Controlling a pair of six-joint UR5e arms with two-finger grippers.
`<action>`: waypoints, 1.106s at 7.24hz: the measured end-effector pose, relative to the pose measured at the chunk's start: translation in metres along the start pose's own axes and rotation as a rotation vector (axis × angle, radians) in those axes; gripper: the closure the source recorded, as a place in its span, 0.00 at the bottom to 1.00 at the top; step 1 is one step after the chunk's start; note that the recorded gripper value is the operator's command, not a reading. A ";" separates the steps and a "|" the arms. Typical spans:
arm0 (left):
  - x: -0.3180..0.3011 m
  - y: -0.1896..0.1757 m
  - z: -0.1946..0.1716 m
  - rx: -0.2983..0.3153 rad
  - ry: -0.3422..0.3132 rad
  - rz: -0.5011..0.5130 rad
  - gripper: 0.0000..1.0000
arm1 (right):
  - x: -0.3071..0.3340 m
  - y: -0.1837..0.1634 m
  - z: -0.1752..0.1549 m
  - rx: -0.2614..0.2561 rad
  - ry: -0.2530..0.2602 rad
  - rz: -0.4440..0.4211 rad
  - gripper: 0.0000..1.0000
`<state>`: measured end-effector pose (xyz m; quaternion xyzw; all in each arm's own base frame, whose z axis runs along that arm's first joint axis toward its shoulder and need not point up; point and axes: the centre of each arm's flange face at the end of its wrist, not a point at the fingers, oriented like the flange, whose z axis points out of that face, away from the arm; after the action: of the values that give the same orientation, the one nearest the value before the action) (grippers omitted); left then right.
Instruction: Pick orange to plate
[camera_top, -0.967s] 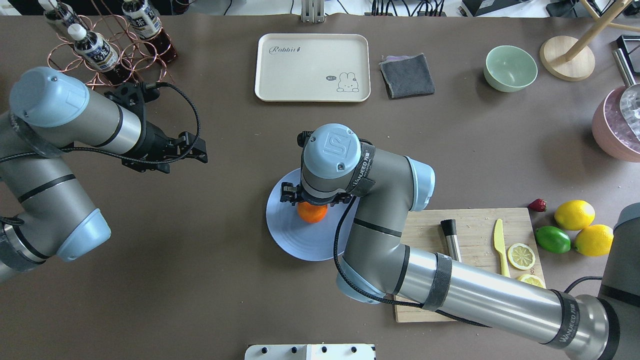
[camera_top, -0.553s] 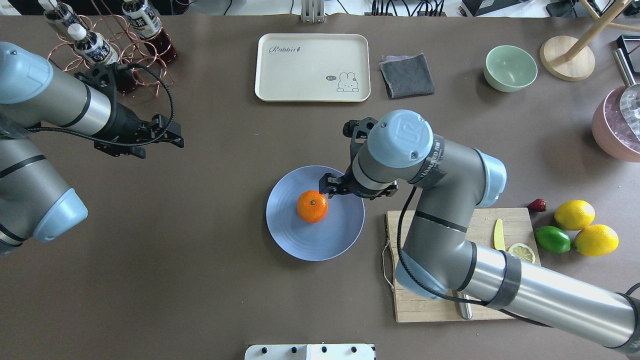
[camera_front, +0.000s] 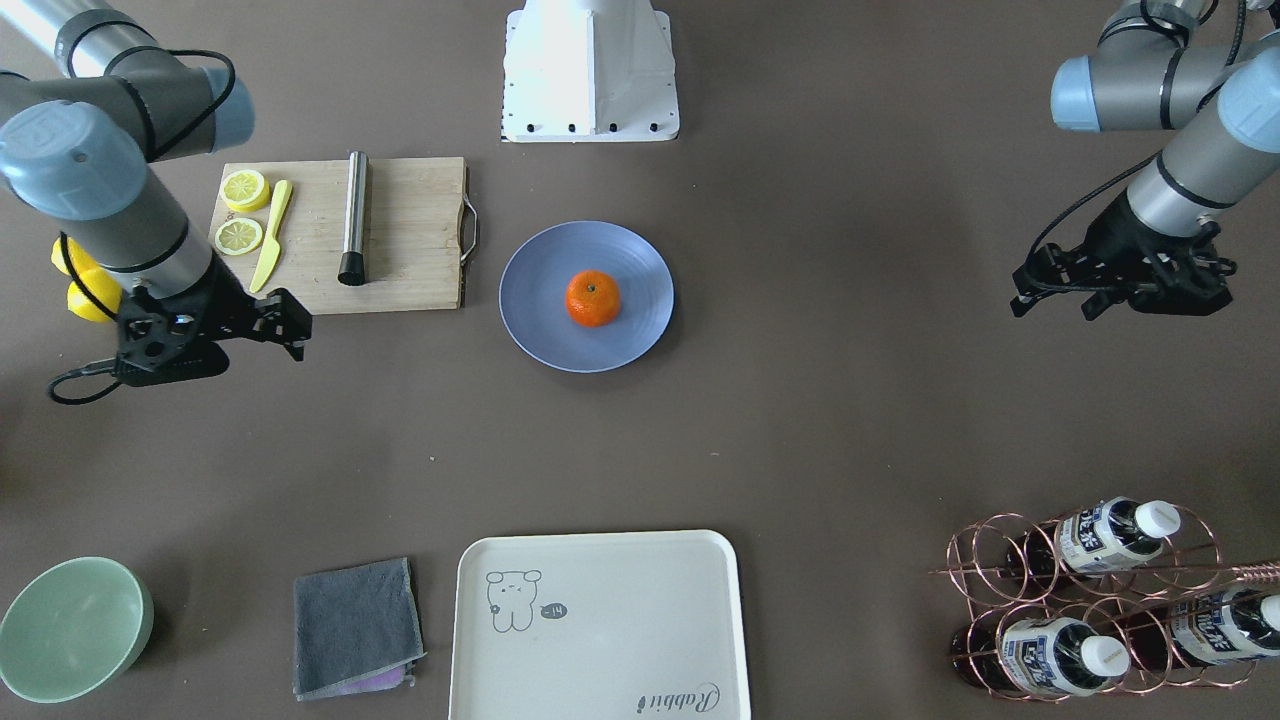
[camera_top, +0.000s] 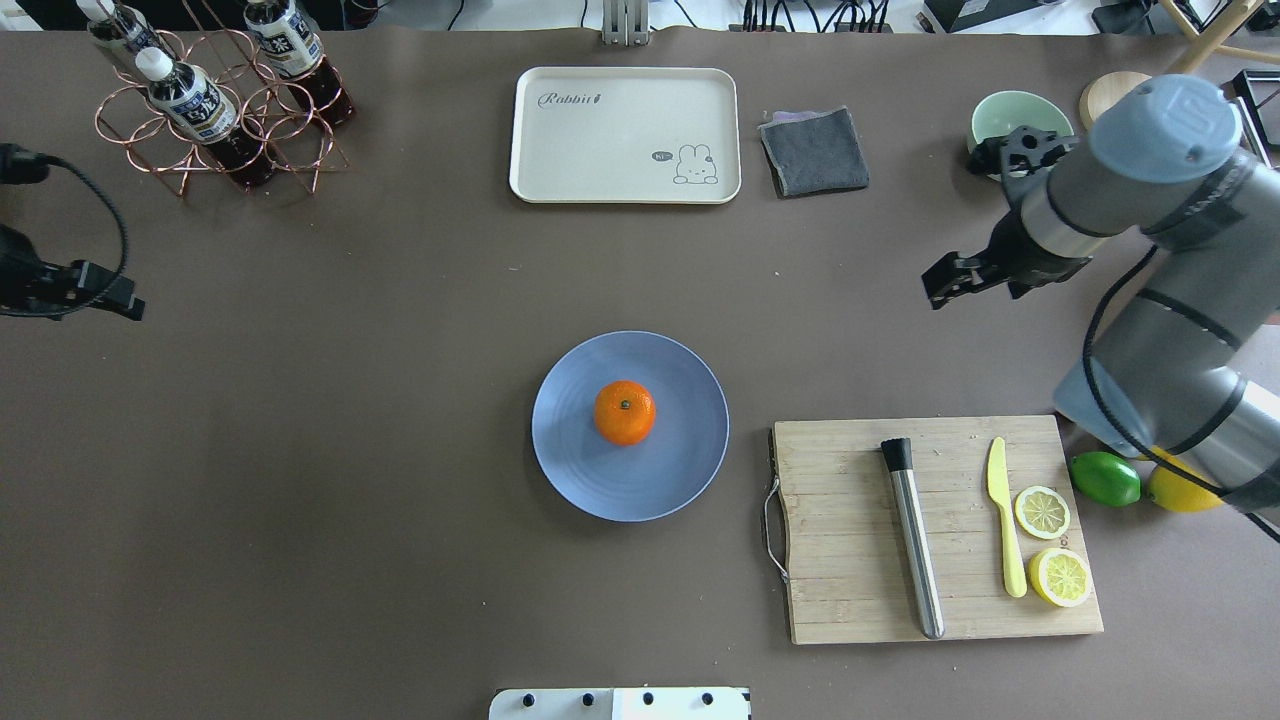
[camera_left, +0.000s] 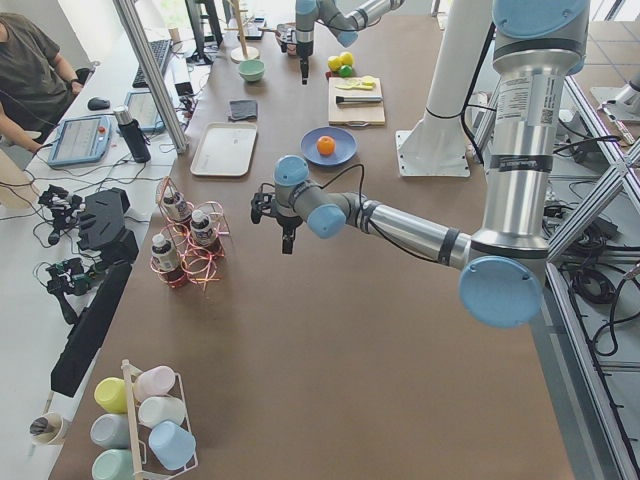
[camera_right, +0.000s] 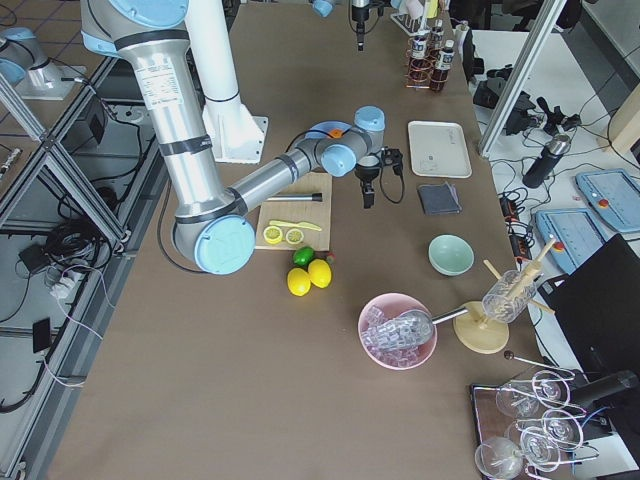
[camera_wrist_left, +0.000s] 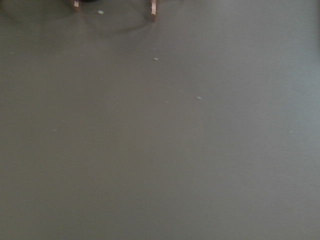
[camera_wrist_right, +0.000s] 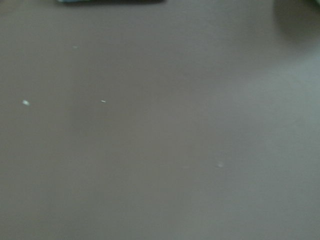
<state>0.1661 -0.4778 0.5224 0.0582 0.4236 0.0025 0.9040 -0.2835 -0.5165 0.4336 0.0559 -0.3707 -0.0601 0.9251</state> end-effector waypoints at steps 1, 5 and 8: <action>-0.062 0.014 -0.016 -0.014 0.000 0.026 0.04 | 0.079 0.012 -0.008 -0.030 0.007 -0.031 0.00; -0.173 0.049 -0.032 -0.063 0.001 -0.034 0.03 | 0.278 0.085 -0.026 -0.084 0.024 0.006 0.00; -0.171 0.037 -0.041 -0.075 -0.006 -0.061 0.03 | 0.343 0.112 -0.038 -0.072 0.002 -0.028 0.00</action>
<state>0.0266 -0.4457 0.6308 0.0116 0.4220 -0.0093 0.9065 -0.0032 -0.4556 0.6556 0.0276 -0.3666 -0.0862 0.9260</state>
